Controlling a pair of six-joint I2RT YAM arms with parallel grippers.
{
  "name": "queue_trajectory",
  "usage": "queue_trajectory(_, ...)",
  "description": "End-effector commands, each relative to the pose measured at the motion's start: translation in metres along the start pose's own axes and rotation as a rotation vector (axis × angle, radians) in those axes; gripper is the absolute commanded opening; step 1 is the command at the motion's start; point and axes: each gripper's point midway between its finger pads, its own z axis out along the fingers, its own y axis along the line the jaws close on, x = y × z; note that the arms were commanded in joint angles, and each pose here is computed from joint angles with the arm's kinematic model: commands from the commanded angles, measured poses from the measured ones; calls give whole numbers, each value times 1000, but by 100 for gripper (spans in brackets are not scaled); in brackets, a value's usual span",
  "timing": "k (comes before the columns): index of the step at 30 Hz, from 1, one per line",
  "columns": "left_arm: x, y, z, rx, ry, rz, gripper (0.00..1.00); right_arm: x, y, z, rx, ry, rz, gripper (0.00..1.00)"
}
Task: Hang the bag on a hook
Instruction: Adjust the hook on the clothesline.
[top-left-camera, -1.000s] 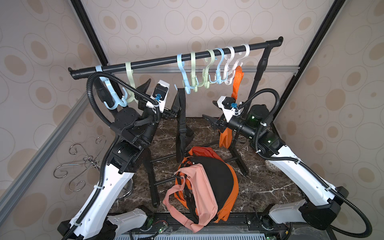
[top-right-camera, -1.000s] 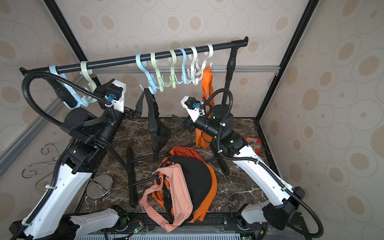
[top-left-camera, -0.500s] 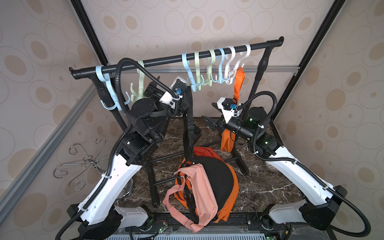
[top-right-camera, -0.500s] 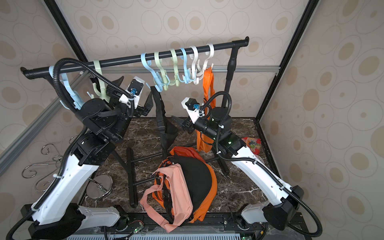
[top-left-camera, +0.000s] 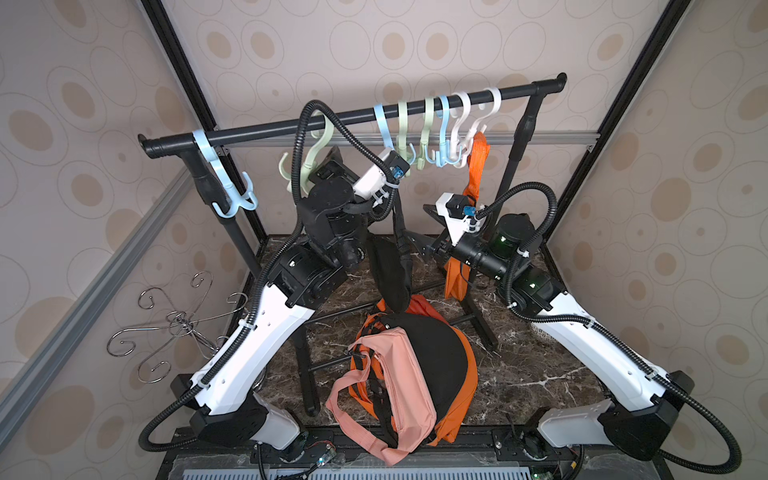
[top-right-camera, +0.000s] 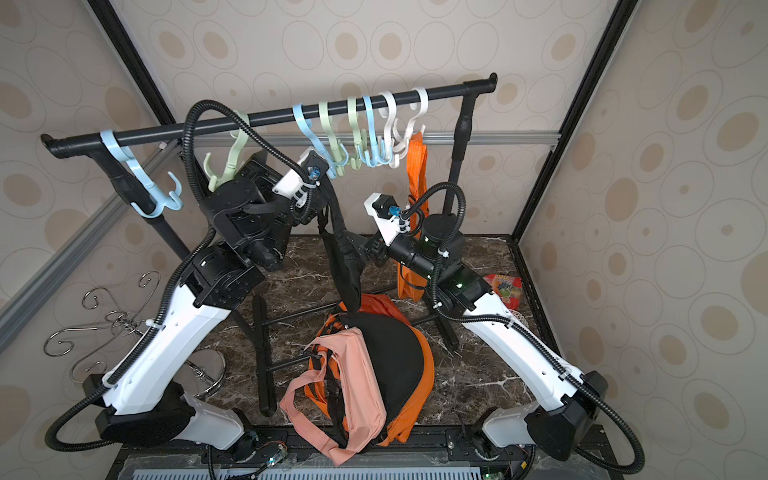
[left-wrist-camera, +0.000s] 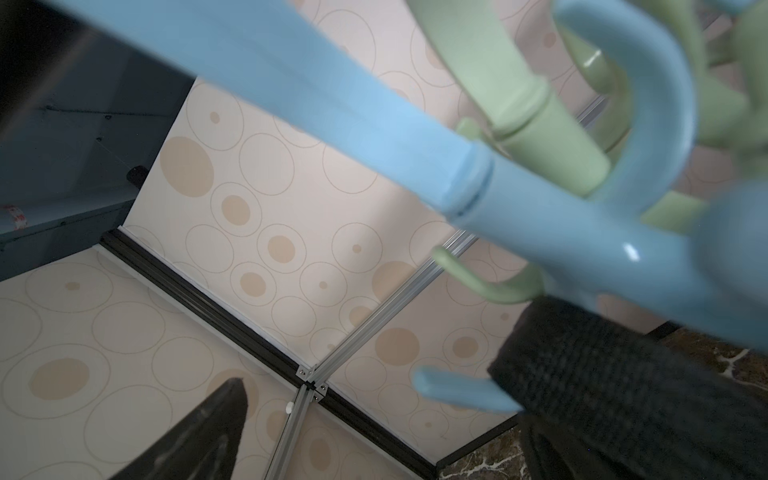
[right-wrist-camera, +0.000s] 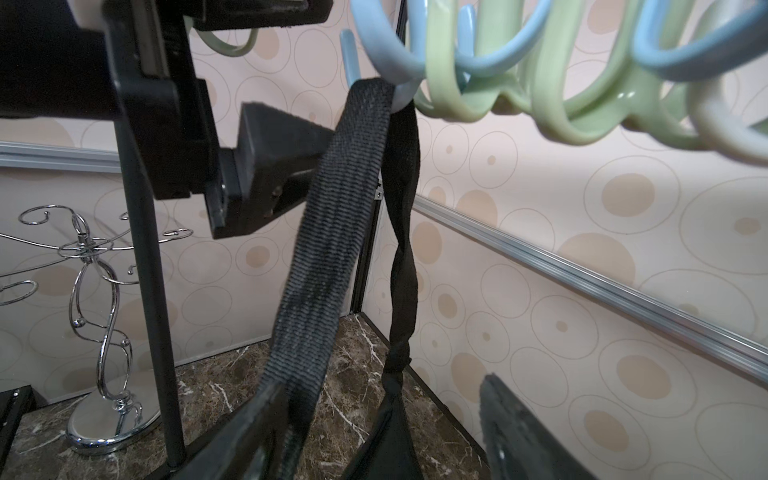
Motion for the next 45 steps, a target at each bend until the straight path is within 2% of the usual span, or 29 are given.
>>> queue_trajectory(1, 6, -8, -3, -13, 53, 78, 100, 4, 6, 1, -31, -3, 24, 75)
queue_trajectory(6, 43, -40, -4, -67, 104, 130, 100, 10, 18, 2, -98, 1, 70, 75)
queue_trajectory(10, 52, -45, -7, -64, 109, 123, 100, 12, 23, 5, -132, 6, 112, 75)
queue_trajectory(17, 94, -75, -3, -183, 209, 328, 100, 13, 28, 11, -170, -8, 192, 75)
queue_trajectory(19, 99, -80, -1, -160, 217, 322, 100, 13, 29, 13, -178, -10, 211, 76)
queue_trajectory(20, 100, -82, 0, -140, 213, 316, 100, 14, 30, 14, -182, -8, 221, 82)
queue_trajectory(27, 113, -82, 11, -139, 240, 393, 100, 12, 30, 20, -200, -17, 272, 82)
queue_trajectory(33, 130, -106, 21, -102, 270, 453, 100, 20, 33, 25, -220, -20, 329, 83)
queue_trajectory(39, 143, -102, 28, -162, 305, 464, 100, 24, 35, 27, -227, -22, 355, 83)
queue_trajectory(45, 143, -92, 27, -261, 287, 473, 100, 25, 36, 26, -235, -31, 366, 83)
